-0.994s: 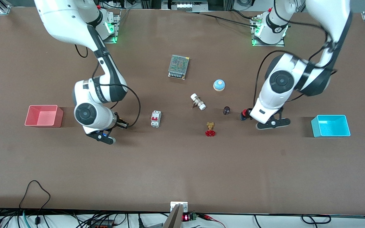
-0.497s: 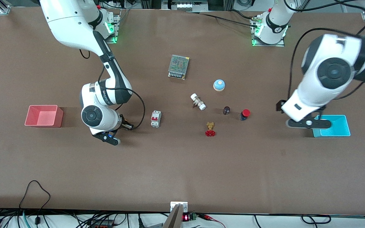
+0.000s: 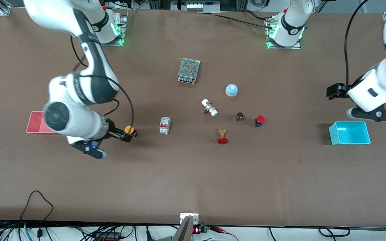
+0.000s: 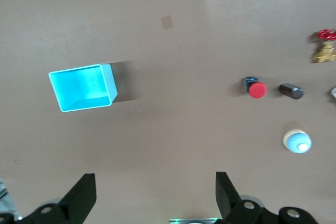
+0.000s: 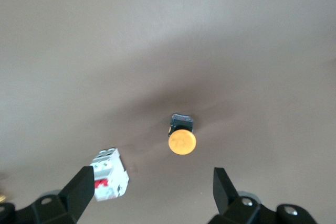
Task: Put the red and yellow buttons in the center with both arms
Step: 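Release the yellow button with the right gripper while the left gripper withdraws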
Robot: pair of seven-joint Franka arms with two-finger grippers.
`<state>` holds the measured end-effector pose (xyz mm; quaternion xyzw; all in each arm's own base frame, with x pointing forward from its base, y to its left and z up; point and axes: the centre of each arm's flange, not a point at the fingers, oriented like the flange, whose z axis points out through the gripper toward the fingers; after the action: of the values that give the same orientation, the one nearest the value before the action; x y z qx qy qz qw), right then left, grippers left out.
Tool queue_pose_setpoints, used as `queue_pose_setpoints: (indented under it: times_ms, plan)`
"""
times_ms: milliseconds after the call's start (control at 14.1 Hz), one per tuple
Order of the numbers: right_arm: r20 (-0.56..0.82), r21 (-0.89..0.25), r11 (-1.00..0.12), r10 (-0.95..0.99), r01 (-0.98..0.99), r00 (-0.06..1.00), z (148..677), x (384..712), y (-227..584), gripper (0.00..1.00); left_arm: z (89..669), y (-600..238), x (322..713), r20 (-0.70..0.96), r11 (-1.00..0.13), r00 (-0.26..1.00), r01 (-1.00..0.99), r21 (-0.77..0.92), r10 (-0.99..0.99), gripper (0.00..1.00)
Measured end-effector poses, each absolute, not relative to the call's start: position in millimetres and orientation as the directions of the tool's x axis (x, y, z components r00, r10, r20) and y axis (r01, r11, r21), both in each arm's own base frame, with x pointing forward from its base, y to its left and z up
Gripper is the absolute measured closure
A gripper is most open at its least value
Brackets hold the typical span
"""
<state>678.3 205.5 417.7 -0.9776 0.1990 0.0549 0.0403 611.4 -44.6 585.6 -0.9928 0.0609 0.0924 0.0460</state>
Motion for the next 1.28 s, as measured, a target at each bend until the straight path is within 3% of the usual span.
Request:
queue_pose_setpoints:
  times_ms: [284,639,1065,1277]
  plan:
    - [-0.1,-0.1,-0.928,-0.349,-0.358,0.932,490.9,671.4,144.6,0.0,583.3,-28.4,607.0,-0.111,-0.981,0.978,-0.182,-0.064,-0.175,0.0]
    - [-0.089,-0.095,-0.964,-0.24,-0.248,0.967,538.9,657.5,54.1,0.0,594.5,-17.7,564.0,0.057,-0.985,0.986,-0.152,-0.083,-0.157,0.0]
    - [-0.016,-0.042,-0.997,-0.07,-0.07,0.997,590.9,626.9,-62.4,0.0,585.1,-24.3,548.7,0.016,-0.988,0.989,-0.145,-0.045,-0.146,0.0]
    - [-0.045,-0.011,-0.999,-0.043,-0.043,0.998,585.8,606.2,-60.5,0.0,584.4,-25.3,549.0,0.016,-0.989,0.99,-0.142,-0.031,-0.142,0.0]
